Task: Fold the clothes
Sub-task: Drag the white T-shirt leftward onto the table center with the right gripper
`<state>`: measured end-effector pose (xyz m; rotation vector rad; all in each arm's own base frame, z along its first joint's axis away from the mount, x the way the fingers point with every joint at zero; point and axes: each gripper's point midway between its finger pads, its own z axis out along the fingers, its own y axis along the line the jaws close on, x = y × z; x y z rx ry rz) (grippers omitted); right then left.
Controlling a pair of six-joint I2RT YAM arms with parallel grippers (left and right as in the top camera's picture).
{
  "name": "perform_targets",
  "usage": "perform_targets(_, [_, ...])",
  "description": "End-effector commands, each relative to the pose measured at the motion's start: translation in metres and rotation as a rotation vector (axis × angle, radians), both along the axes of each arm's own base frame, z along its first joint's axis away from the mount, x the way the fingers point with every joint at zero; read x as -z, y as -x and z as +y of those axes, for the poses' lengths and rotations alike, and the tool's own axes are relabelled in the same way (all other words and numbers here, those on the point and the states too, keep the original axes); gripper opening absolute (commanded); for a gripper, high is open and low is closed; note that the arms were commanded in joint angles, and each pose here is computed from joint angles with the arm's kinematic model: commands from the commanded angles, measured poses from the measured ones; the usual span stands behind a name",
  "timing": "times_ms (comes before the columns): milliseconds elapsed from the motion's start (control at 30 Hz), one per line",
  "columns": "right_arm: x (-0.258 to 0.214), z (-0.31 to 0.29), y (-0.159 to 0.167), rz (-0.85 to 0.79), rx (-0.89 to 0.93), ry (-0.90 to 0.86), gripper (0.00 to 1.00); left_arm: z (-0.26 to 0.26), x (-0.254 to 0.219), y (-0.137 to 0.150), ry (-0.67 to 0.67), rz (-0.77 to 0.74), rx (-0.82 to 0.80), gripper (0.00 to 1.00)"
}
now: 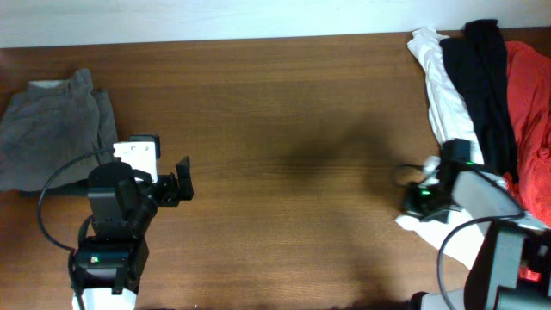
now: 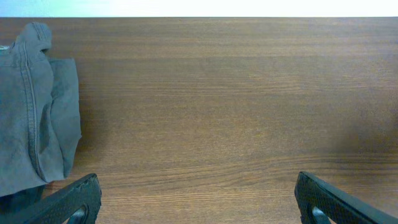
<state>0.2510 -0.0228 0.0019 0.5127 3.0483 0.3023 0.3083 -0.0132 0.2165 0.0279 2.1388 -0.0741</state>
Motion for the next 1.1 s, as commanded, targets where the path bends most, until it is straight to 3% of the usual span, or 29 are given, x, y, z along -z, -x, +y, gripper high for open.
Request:
perform_targets(0, [-0.040,0.083,-0.022,-0.168,-0.221,-0.233,0.04,0.000,-0.012,-0.004,-0.002,-0.034,0.007,0.99])
perform_targets(200, [-0.096,0.175,-0.054,-0.368,-0.461,-0.269,0.04,0.000,-0.017,-0.007,-0.002,-0.057,0.007,0.99])
perform_targets(400, [-0.161,0.280,-0.075,-0.715,-0.715,-0.338,0.04,0.000,-0.018,-0.007,-0.002,-0.064,0.007,0.99])
perform_targets(633, [-0.172,0.311,-0.080,-0.827,-0.744,-0.324,0.04,0.000,-0.022,-0.010,-0.002,-0.083,0.007,0.99])
perform_targets(667, [-0.172,0.309,-0.083,-0.832,-0.735,-0.308,0.14,0.000,-0.023,-0.010,-0.002,-0.086,0.007,0.99])
perform_targets(700, [-0.171,0.305,-0.087,-0.839,-0.720,-0.276,0.36,0.000,-0.024,-0.011,-0.002,-0.091,0.007,0.99])
perform_targets(733, [-0.171,0.300,-0.092,-0.849,-0.701,-0.239,0.50,0.000,-0.026,-0.011,-0.001,-0.099,0.008,0.99])
perform_targets(767, [-0.172,0.294,-0.097,-0.857,-0.681,-0.209,0.70,0.000,-0.026,-0.012,-0.001,-0.101,0.008,0.99])
perform_targets(800, [-0.177,0.278,-0.106,-0.869,-0.637,-0.157,0.99,0.000,-0.026,-0.012,-0.001,-0.101,0.008,0.99])
perform_targets(1067, [-0.213,0.168,-0.111,-0.830,-0.408,-0.026,0.99,-0.035,0.000,-0.018,0.110,-0.004,0.182,0.99])
